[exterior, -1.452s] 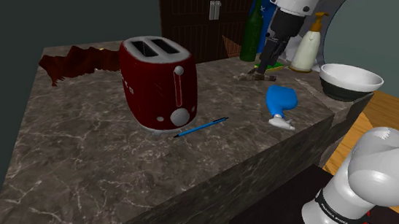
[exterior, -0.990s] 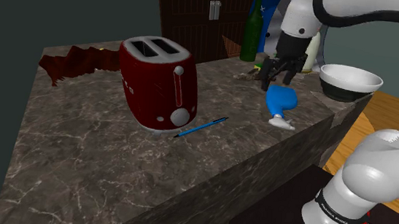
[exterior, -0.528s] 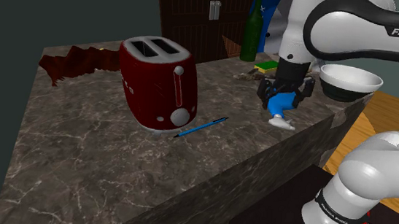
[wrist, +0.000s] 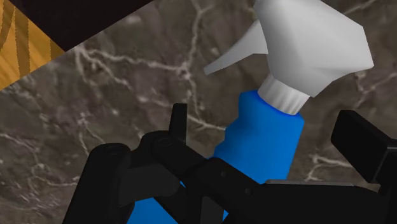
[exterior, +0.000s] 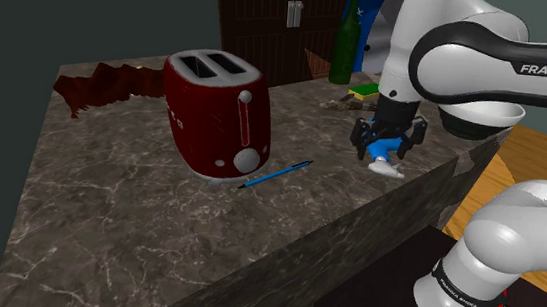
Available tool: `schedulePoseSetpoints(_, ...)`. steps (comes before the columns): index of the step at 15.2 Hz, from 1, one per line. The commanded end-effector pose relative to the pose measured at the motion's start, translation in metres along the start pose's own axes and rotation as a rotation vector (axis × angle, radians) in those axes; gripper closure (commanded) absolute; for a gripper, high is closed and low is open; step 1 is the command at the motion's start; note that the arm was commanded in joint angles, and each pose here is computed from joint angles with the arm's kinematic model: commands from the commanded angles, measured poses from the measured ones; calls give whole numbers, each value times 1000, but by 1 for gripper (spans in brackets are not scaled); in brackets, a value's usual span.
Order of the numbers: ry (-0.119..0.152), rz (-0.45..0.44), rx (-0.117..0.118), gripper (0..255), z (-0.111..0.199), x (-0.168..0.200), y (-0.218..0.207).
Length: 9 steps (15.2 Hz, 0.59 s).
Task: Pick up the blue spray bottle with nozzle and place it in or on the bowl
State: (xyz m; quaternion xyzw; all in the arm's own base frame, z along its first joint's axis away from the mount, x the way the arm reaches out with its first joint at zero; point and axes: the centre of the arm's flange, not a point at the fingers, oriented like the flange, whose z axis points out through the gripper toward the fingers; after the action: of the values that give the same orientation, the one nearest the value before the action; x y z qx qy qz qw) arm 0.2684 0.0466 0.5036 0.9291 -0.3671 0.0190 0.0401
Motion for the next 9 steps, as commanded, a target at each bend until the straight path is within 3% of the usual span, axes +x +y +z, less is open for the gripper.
schedulePoseSetpoints(1, 0, 0, 0, 0, 1, 0, 0)
schedulePoseSetpoints(4, 0, 0, 0, 0, 1, 0, 0)
schedulePoseSetpoints(5, 0, 0, 0, 255, 1, 0, 0)
schedulePoseSetpoints(9, 0, 0, 0, 255, 0, -1, -1)
